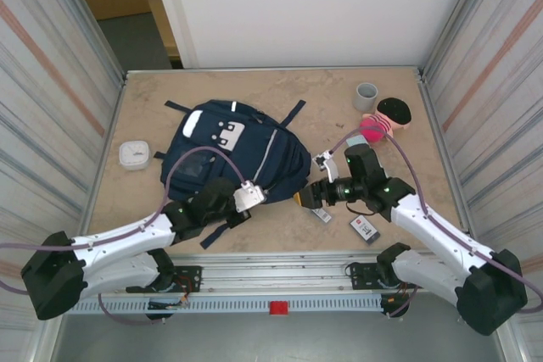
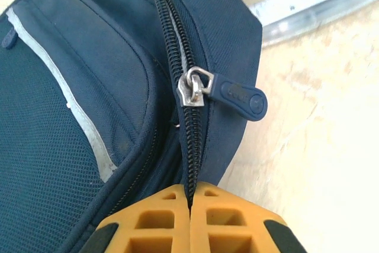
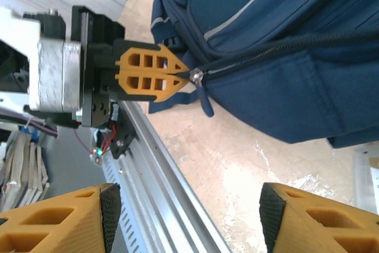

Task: Pack the student bag

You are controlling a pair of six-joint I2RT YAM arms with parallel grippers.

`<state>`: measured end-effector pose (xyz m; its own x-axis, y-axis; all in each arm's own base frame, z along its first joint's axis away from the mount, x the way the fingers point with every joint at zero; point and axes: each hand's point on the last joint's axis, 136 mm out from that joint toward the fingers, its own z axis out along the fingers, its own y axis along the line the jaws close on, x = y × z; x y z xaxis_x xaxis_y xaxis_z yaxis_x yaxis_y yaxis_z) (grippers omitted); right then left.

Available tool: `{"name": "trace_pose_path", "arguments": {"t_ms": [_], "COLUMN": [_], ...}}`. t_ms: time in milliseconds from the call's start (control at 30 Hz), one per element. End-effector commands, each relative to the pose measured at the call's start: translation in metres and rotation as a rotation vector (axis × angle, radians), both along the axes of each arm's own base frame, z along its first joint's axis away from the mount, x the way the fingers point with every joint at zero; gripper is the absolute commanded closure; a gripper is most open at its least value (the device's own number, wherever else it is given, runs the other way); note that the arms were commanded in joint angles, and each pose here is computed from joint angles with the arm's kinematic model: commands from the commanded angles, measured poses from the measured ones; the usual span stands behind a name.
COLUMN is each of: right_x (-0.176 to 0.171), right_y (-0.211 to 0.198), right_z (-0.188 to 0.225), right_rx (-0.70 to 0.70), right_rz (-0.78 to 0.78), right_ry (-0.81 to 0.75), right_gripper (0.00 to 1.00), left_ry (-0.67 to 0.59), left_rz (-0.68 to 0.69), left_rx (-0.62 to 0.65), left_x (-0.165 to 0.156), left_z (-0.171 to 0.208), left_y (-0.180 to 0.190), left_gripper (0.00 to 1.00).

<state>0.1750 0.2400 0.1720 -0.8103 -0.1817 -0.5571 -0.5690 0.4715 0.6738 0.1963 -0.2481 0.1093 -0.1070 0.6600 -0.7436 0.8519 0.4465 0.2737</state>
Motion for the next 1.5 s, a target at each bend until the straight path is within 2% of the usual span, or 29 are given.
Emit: {"name": "trace_pose_path", "arguments": {"t_ms": [0, 167, 333, 667, 933, 1267, 1467], "right_x": [-0.016, -0.027, -0.031, -0.009, 0.0, 0.007, 0.014], "right_y": [0.003, 0.014, 0.03, 0.051, 0.061, 0.074, 0.079], "right_z": [0.003, -0.004, -0.004, -0.032, -0.04, -0.041, -0.043], "right_rx": [0.054, 0.125, 0.158, 0.136, 0.134, 0.162, 0.162], "right_rz": [0.05, 0.077, 0.125, 0.134, 0.162, 0.19, 0.171], "right_ry": [0.023, 0.103, 0.068, 0.119, 0.089, 0.078, 0.078], "right_gripper": [0.35, 0.35, 0.35, 0.37, 0.37, 0.46, 0.57], "left_ry": [0.002, 0.036, 0.042, 0.034, 0.037, 0.036, 0.039], "left_rz": [-0.048, -0.074, -0.1, -0.117, -0.112, -0.124, -0.139], "left_rx": [-0.199, -0.194, -0.225, -0.262, -0.271, -0.301, -0.315], "left_x": [-0.004, -0.01, -0.014, -0.017, -0.018, -0.019, -0.02], "left_z": [0.028, 0.015, 0.017, 0.025, 0.027, 0.033, 0.036], "left_y": [-0.029, -0.032, -0.035, -0.037, -0.036, -0.04, -0.044], "left_gripper": [1.0, 1.0, 1.0, 1.0, 1.0, 1.0, 1.0]}}
